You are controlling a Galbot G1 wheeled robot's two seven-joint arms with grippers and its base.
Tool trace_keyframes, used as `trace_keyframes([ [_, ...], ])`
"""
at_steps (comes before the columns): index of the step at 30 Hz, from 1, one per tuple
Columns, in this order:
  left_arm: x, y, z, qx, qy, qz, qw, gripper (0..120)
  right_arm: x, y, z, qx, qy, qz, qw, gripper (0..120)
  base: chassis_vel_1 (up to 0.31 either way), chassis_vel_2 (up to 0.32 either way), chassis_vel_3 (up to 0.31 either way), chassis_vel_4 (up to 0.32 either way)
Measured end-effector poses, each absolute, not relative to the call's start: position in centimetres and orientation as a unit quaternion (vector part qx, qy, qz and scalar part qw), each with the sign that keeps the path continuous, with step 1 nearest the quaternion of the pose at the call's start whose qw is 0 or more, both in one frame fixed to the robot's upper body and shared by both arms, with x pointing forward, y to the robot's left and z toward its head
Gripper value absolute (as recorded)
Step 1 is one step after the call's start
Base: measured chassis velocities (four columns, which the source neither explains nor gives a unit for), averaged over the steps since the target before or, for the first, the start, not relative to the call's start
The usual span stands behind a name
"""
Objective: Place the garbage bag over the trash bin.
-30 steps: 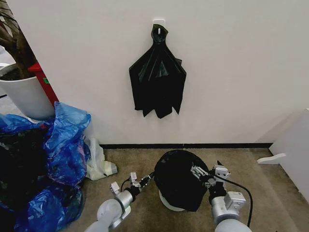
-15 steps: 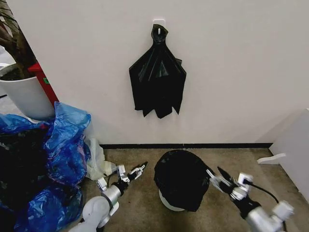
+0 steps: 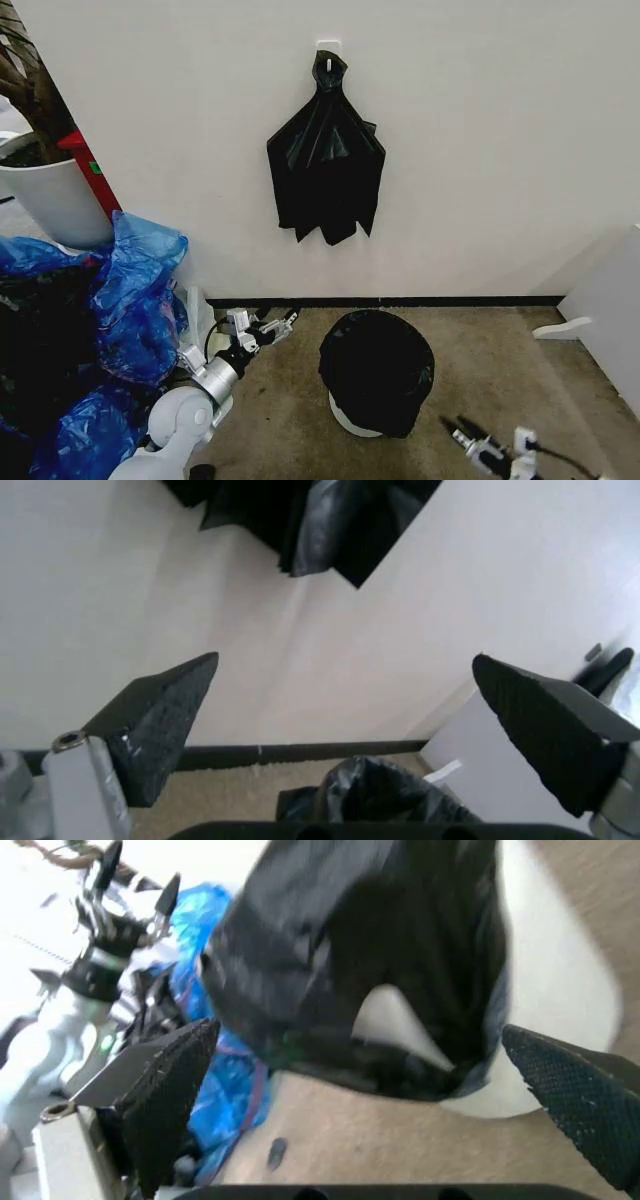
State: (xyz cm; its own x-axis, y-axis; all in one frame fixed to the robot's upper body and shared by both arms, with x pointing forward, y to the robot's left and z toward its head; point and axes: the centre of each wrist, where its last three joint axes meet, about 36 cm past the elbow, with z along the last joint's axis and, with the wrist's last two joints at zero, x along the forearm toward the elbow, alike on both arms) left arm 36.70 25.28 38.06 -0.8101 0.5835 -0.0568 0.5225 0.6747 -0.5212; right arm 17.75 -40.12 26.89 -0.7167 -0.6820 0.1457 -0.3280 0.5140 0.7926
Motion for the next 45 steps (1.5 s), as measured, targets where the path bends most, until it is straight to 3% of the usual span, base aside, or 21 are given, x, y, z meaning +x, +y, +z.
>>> trace_keyframes([
  [13, 36.5, 24.6, 39.3, -0.315, -0.912, 0.258, 0.045, 100, 18.3, -38.4, 22.4, 0.290, -0.823, -0.437, 0.219, 100, 0.000, 0.000, 0.000, 0.000],
  [29, 36.7, 24.0, 39.1, -0.314, -0.912, 0.261, 0.049, 100, 19.1, -36.5, 22.2, 0.285, -0.820, -0.455, 0.200, 95, 0.000, 0.000, 0.000, 0.000],
  [45, 36.7, 23.7, 39.0, -0.313, -0.912, 0.261, 0.052, 100, 19.7, -35.2, 22.3, 0.276, -0.825, -0.451, 0.199, 40, 0.000, 0.000, 0.000, 0.000],
])
